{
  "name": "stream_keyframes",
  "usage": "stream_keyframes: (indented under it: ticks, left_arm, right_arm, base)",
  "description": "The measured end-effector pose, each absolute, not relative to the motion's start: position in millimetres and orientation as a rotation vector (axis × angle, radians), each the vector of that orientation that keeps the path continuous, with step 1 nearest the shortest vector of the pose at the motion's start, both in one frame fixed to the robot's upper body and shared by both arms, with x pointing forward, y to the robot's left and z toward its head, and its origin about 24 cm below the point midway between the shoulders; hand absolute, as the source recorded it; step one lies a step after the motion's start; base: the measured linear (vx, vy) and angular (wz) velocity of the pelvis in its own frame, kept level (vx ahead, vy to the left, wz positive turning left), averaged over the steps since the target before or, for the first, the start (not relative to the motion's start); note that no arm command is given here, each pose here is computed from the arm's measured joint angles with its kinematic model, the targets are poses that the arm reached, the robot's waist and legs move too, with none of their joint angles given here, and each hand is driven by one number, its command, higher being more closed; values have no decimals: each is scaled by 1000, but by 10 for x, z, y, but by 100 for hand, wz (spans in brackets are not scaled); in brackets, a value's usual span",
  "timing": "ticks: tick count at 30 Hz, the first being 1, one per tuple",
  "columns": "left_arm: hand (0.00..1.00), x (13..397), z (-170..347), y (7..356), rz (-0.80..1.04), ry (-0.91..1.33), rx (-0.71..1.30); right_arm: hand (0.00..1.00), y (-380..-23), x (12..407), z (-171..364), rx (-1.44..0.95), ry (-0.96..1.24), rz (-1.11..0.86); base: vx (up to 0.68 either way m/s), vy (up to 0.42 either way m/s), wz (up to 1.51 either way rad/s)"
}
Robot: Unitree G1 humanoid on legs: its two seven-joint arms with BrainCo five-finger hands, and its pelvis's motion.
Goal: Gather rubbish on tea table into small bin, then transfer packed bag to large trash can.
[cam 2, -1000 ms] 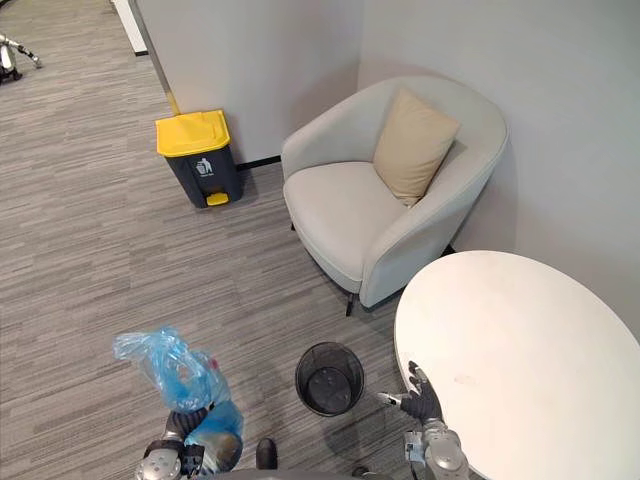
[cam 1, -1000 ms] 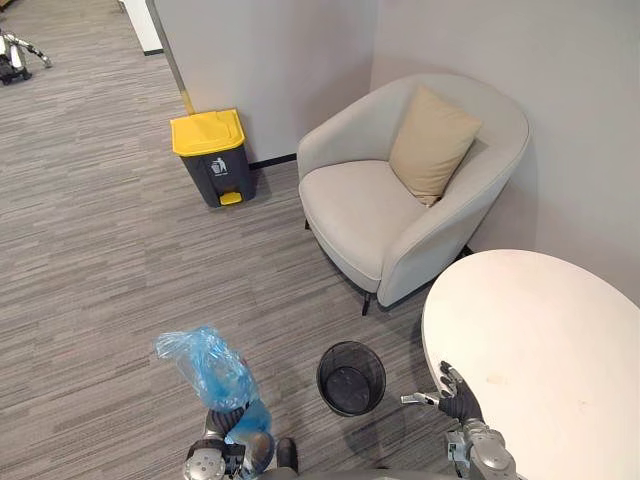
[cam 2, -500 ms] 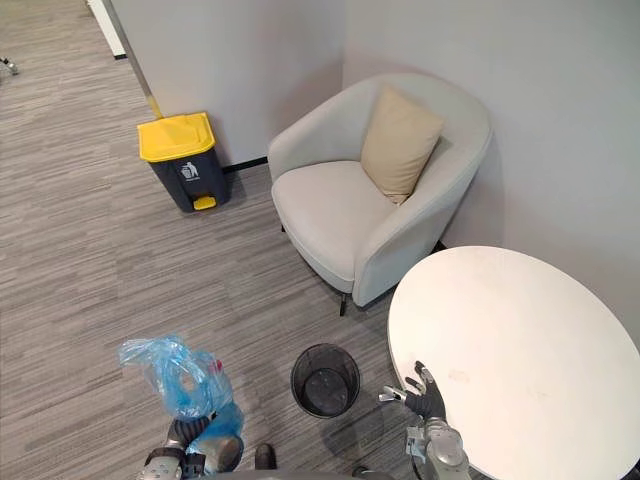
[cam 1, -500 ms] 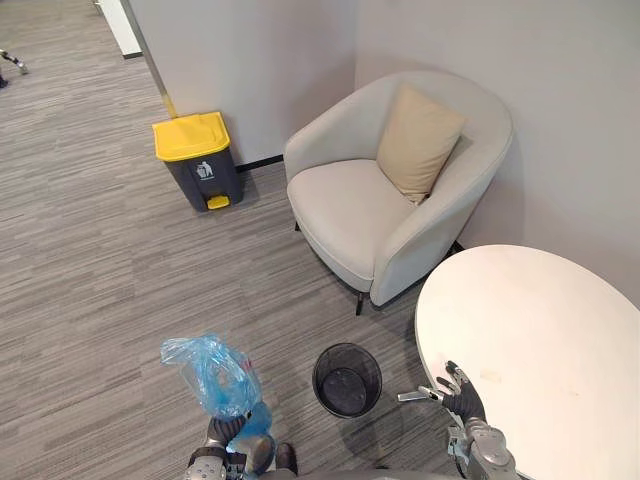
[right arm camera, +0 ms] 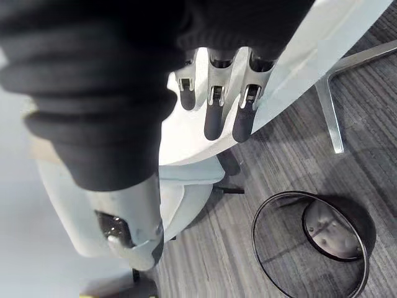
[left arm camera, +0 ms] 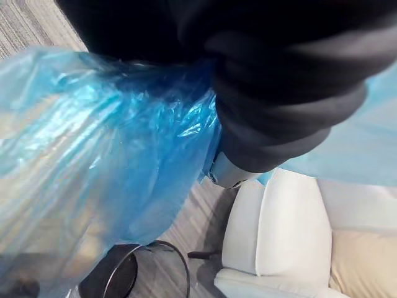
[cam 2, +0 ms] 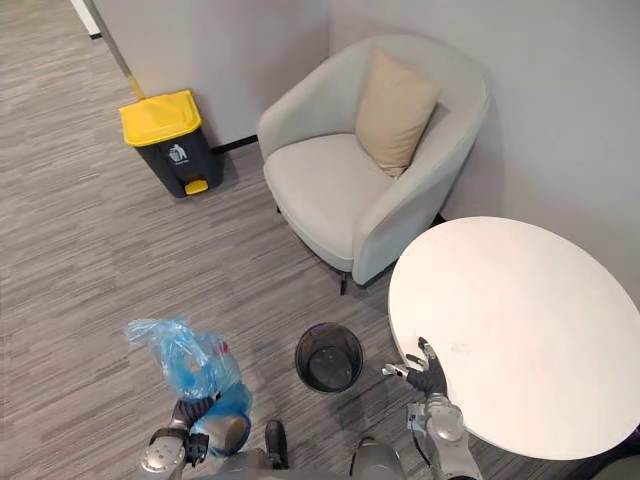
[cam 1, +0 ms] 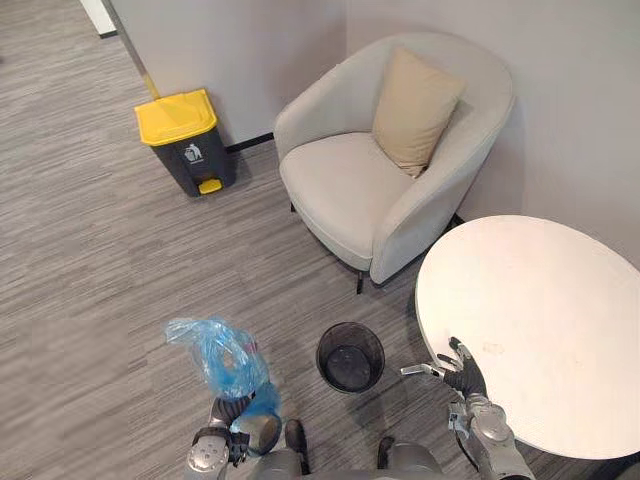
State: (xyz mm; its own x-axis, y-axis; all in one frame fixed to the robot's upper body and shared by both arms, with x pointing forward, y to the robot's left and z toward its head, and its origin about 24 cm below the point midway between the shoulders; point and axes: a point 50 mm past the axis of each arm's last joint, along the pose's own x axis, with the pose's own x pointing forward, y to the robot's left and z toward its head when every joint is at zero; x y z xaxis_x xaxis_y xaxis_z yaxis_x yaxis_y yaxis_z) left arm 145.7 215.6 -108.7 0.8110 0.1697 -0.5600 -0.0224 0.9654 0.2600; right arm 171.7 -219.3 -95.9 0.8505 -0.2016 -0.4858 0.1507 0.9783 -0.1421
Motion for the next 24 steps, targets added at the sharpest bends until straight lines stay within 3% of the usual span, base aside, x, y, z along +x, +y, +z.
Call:
stream_keyframes:
  ticks: [14,24]
  left_arm:
    - [100,1623,-1030,1943,111,558,170]
    - [100,1528,-1116,1959,79,617,200]
  right_arm:
    - [0,-2157,1911,-846,-105,460,-205]
    - [0,-2085,1593,-1072,-49,593,-236]
  base:
    - [-117,-60,53]
    - [-78,149,46]
